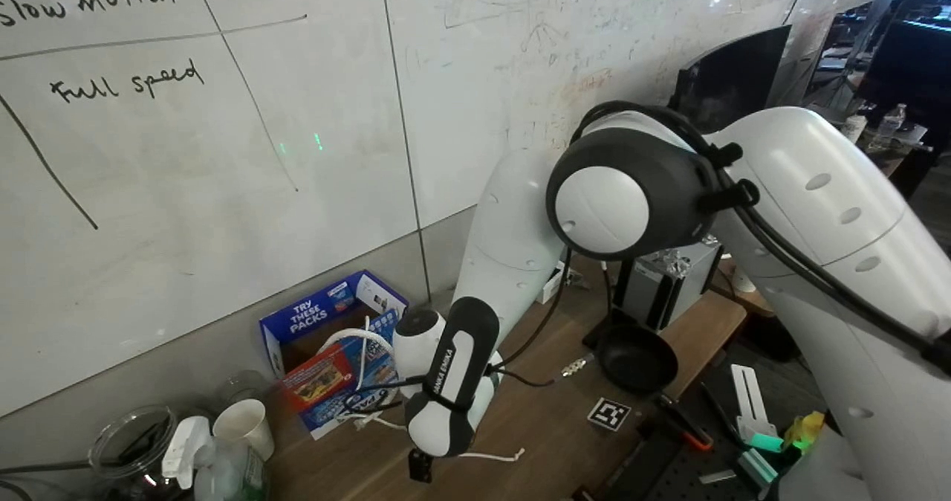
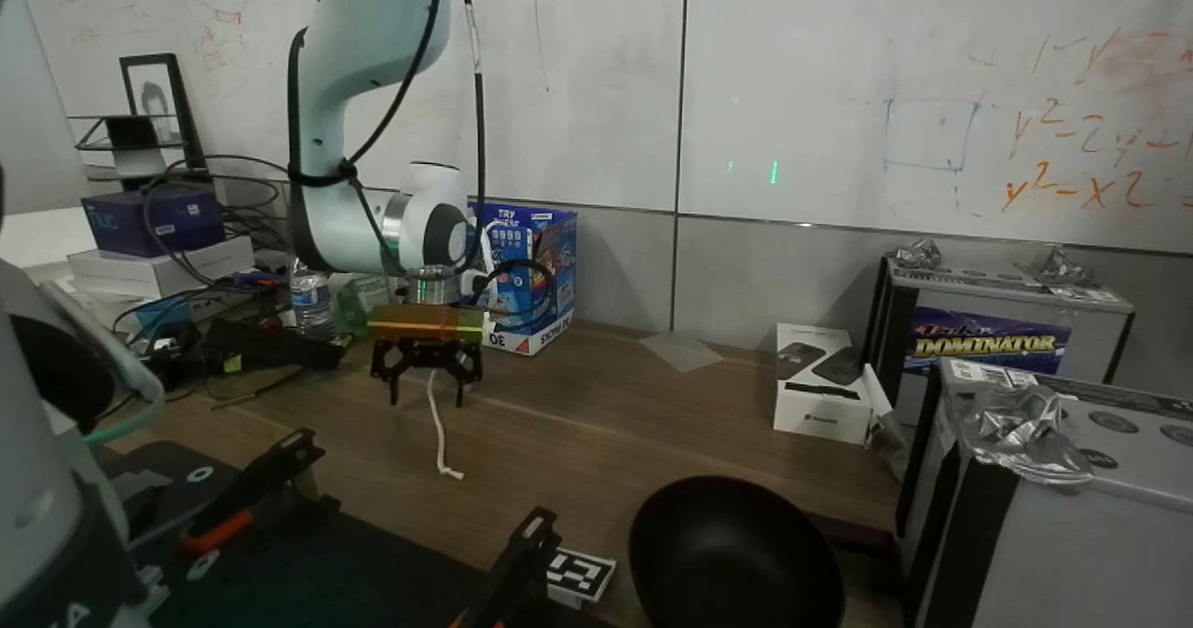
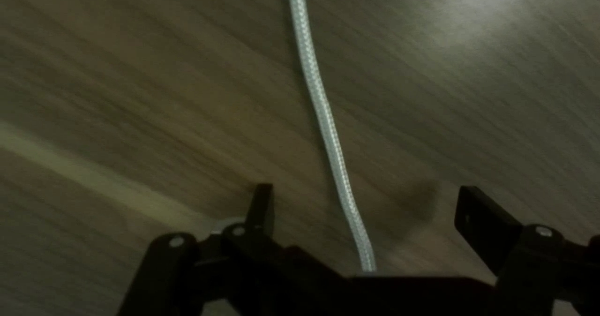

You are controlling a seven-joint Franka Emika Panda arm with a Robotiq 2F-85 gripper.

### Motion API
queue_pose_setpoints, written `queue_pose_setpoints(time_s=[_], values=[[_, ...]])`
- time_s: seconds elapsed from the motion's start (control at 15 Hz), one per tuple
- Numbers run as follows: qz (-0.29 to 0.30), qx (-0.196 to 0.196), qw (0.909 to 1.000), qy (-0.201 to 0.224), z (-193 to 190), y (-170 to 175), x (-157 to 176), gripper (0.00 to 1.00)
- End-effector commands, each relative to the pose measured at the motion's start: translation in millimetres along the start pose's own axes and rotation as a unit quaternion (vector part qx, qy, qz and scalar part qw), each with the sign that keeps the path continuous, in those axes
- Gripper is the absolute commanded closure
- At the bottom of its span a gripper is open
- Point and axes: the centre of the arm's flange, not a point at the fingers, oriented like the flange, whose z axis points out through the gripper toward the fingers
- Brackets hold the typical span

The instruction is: Pick up the white ropes and put them in the box

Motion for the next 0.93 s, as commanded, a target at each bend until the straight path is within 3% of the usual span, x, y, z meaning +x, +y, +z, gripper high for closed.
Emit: queue_pose_setpoints(time_s=[0.0,0.6,0.67,0.73,0.87], values=[[-0.022,-0.022,0.9994,0.015,3.1,-2.4,7.4,0.00],[-0.036,-0.036,0.9986,0.015,5.5,-0.4,8.5,0.00],[-0.035,-0.035,0.9987,0.015,6.4,0.1,8.3,0.25],[-0.035,-0.035,0.9987,0.015,6.6,0.4,8.0,0.26],[-0.034,-0.037,0.9986,0.016,5.6,3.0,8.7,0.42]])
